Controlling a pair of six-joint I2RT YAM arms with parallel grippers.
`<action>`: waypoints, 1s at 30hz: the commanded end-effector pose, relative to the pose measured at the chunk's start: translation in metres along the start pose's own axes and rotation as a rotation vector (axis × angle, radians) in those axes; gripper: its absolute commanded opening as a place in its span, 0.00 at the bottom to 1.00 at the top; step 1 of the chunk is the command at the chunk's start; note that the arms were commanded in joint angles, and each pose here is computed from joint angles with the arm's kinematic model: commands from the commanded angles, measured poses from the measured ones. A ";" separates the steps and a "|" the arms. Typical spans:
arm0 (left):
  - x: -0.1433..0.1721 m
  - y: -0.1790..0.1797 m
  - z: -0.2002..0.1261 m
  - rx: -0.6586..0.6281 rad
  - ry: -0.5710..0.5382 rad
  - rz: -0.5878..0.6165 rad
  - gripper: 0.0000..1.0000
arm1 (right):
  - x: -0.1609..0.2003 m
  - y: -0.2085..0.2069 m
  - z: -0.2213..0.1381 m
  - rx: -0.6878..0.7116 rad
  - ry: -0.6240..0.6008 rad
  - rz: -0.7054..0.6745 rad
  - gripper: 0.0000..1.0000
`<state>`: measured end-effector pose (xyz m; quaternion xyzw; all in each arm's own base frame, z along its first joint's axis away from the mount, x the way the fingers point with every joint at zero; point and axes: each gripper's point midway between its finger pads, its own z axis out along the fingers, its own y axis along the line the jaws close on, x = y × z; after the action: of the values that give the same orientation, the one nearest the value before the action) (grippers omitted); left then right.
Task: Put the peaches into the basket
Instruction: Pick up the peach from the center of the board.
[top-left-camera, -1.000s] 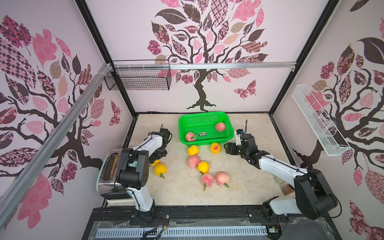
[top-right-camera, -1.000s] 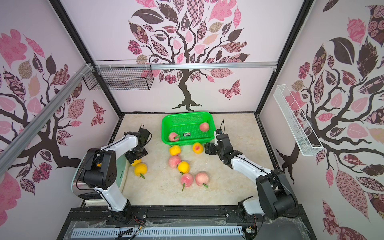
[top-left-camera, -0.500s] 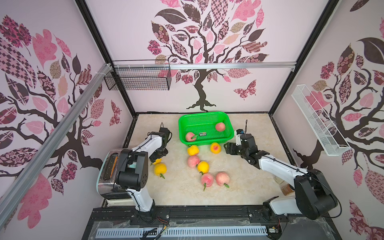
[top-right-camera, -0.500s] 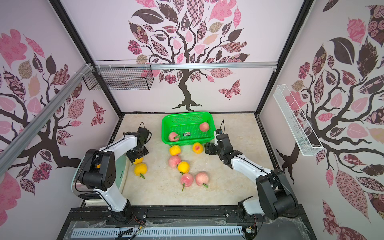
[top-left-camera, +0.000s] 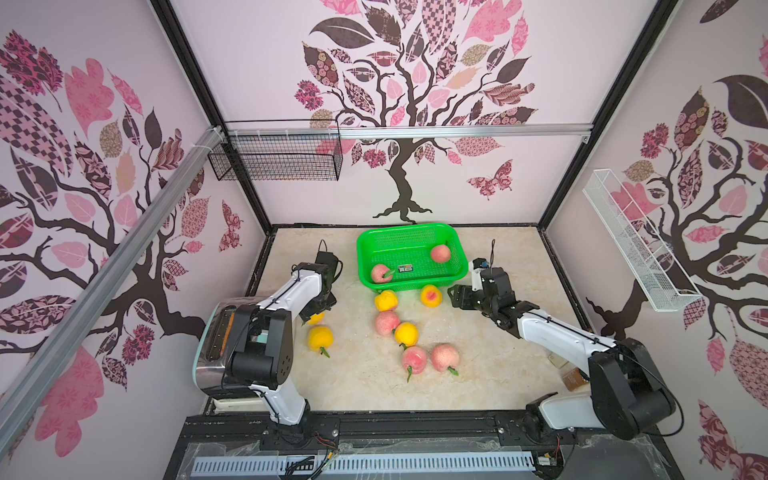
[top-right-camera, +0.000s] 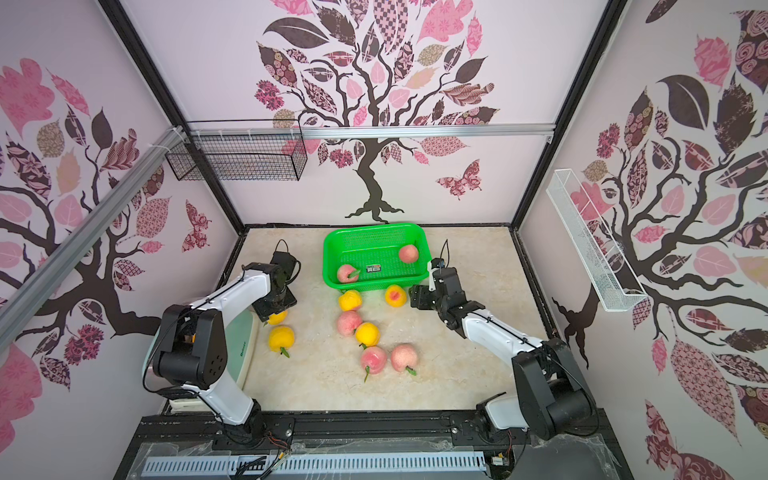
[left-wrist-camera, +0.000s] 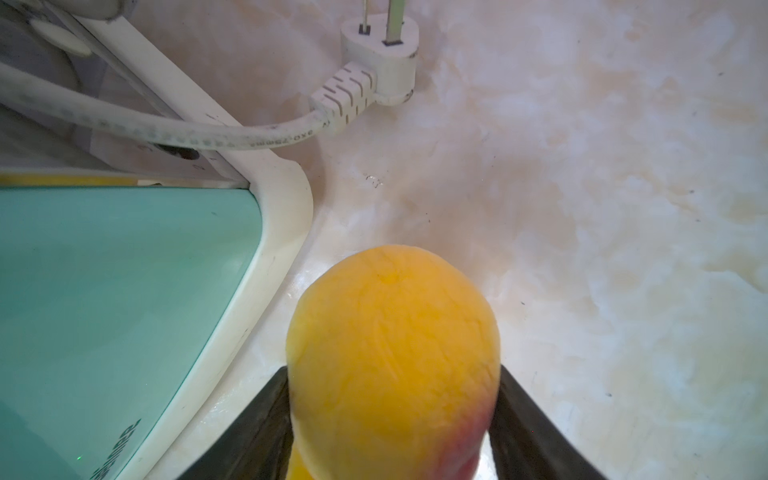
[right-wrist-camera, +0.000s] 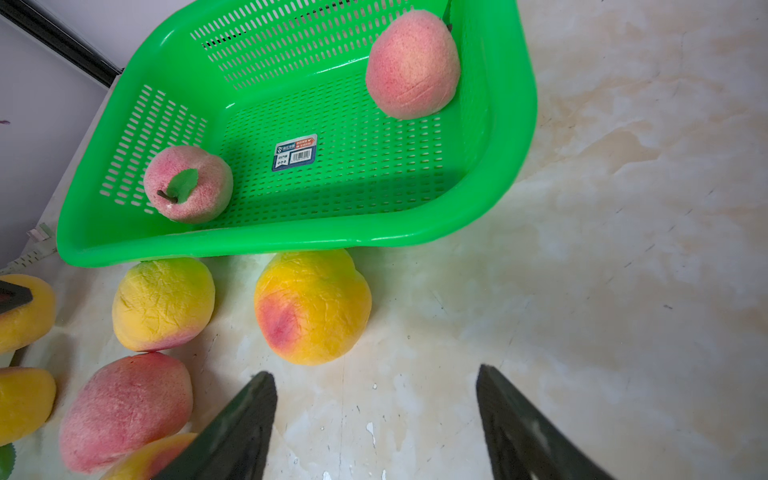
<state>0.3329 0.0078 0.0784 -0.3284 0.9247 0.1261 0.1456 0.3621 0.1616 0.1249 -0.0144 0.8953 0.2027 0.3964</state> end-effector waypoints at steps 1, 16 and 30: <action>-0.016 -0.003 -0.018 0.043 -0.053 0.003 0.68 | -0.014 0.007 -0.006 -0.012 -0.039 -0.001 0.78; -0.054 -0.046 -0.089 0.274 -0.160 0.069 0.70 | -0.012 0.006 -0.004 -0.008 -0.033 -0.003 0.78; -0.066 -0.089 -0.148 0.418 -0.267 0.172 0.73 | -0.011 0.005 -0.001 -0.007 -0.027 0.000 0.78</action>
<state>0.4034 -0.0647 0.2086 -0.2042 0.9318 0.0029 0.3001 0.3623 0.1611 0.1256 -0.0139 0.8949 0.2017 0.3978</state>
